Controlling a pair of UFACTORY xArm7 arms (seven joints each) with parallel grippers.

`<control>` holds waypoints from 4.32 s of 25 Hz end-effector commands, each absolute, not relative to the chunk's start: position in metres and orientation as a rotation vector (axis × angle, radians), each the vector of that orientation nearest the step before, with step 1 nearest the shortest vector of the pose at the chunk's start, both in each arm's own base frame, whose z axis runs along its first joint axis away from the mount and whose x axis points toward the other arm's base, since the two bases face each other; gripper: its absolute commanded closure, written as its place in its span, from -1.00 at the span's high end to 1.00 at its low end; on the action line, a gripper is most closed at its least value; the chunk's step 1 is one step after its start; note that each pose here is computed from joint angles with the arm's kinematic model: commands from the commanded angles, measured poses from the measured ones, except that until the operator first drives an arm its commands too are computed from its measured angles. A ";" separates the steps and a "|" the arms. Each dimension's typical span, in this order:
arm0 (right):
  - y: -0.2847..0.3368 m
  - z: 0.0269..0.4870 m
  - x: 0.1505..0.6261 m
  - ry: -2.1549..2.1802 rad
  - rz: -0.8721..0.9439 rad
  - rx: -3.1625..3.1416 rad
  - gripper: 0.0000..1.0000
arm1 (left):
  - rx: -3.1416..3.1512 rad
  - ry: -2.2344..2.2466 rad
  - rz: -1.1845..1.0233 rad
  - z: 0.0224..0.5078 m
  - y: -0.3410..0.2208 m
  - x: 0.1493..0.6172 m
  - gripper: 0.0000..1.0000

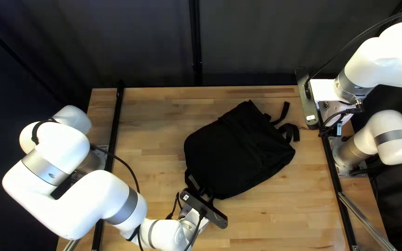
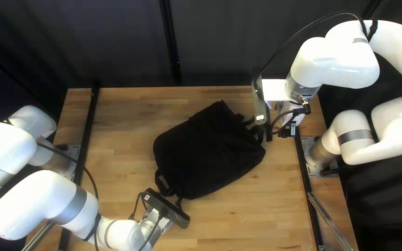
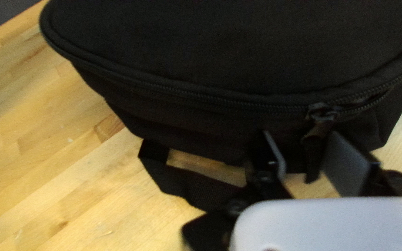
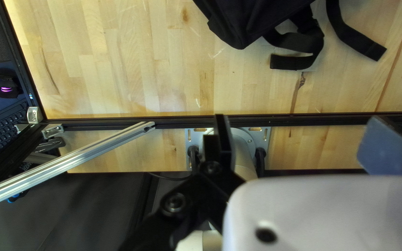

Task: Remove a lunch box from a kids backpack

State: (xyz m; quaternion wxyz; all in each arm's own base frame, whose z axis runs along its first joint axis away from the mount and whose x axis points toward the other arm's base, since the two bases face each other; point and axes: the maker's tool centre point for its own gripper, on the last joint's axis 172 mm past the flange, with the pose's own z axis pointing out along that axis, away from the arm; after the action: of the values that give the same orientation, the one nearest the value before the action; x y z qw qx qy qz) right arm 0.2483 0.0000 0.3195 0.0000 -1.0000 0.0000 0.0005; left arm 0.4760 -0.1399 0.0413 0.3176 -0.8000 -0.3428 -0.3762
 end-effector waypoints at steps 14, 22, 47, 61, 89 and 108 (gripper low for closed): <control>0.000 0.320 0.248 0.000 0.002 -3.142 1.00 | -2.131 -0.929 -0.986 0.050 -0.145 0.468 -1.00; 0.000 0.320 0.248 0.000 0.002 -3.142 1.00 | -2.180 -0.972 -0.991 0.062 -0.126 0.473 -1.00; 0.000 0.320 0.248 0.000 0.002 -3.142 1.00 | -2.545 -1.105 -0.596 0.056 -0.114 0.493 -1.00; 0.072 0.238 0.280 -0.226 -0.178 -3.190 1.00 | -2.536 -1.054 -0.645 0.058 -0.121 0.486 -1.00; 0.114 0.125 0.360 -0.384 -0.369 -3.285 1.00 | -2.436 -0.959 -0.884 0.052 -0.149 0.464 1.00; 0.120 0.130 0.354 -0.380 -0.330 -3.282 1.00 | -2.332 -0.932 -1.054 0.026 -0.096 0.479 1.00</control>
State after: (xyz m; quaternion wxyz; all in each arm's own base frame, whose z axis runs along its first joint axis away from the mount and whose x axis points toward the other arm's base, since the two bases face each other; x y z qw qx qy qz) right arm 0.3544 0.1190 0.1302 -0.0897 -0.9844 -0.1140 -0.0992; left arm 0.4741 -0.1040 0.0290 0.2044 -0.8411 -0.3332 -0.3737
